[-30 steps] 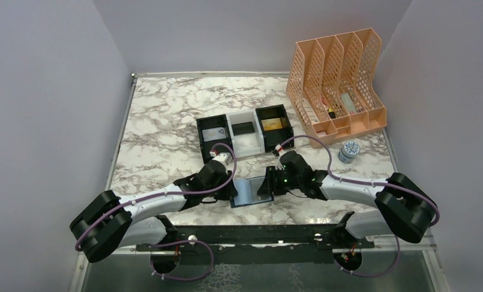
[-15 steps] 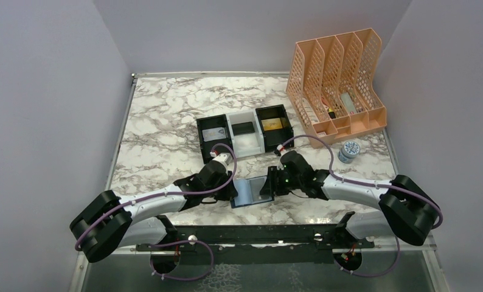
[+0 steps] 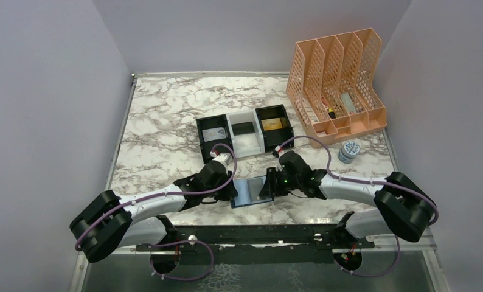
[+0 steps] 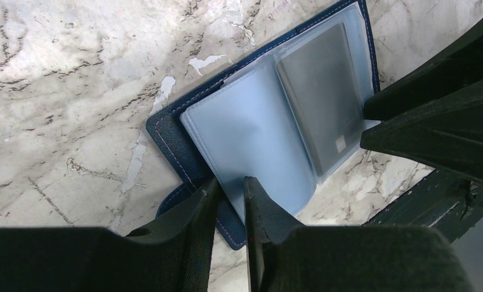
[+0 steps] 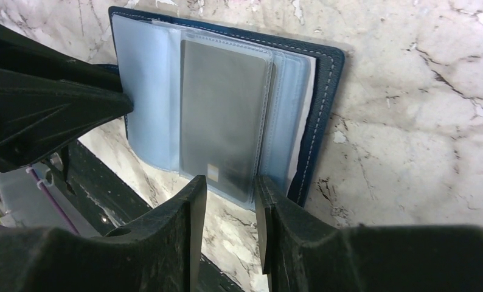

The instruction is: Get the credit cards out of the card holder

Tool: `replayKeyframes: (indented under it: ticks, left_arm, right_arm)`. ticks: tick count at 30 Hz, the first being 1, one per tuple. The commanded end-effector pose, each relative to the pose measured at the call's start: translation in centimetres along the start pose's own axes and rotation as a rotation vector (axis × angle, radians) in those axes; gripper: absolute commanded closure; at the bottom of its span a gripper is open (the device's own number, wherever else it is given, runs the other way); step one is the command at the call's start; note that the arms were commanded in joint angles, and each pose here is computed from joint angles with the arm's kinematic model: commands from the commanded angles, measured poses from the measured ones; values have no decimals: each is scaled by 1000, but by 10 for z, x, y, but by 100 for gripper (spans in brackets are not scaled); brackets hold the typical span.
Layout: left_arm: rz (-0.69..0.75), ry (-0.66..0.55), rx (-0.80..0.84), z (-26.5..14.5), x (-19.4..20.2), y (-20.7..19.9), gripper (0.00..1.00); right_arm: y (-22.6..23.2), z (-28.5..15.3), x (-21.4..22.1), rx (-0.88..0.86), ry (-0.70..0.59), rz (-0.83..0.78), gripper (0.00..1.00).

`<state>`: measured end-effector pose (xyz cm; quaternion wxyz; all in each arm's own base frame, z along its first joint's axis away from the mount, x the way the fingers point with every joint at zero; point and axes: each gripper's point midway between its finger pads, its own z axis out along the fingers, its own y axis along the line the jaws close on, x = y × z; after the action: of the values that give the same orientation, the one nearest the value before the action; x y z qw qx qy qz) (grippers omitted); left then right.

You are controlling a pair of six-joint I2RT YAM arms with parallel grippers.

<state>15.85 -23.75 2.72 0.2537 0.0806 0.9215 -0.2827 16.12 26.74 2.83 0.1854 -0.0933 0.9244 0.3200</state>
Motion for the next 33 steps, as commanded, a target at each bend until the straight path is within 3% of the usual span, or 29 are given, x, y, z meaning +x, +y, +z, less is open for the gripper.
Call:
replayKeyframes:
  ticks: [1, 21, 33]
  left_arm:
    - [14, 5, 12, 1, 3, 0, 76]
    - [16, 6, 15, 2, 3, -2, 77]
    - [12, -6, 14, 1, 1, -2, 77]
  right_arm:
    - [13, 4, 0, -71, 14, -13, 64]
    - [57, -17, -22, -241, -60, -9, 68]
    - [89, -23, -26, -403, -42, -9, 68]
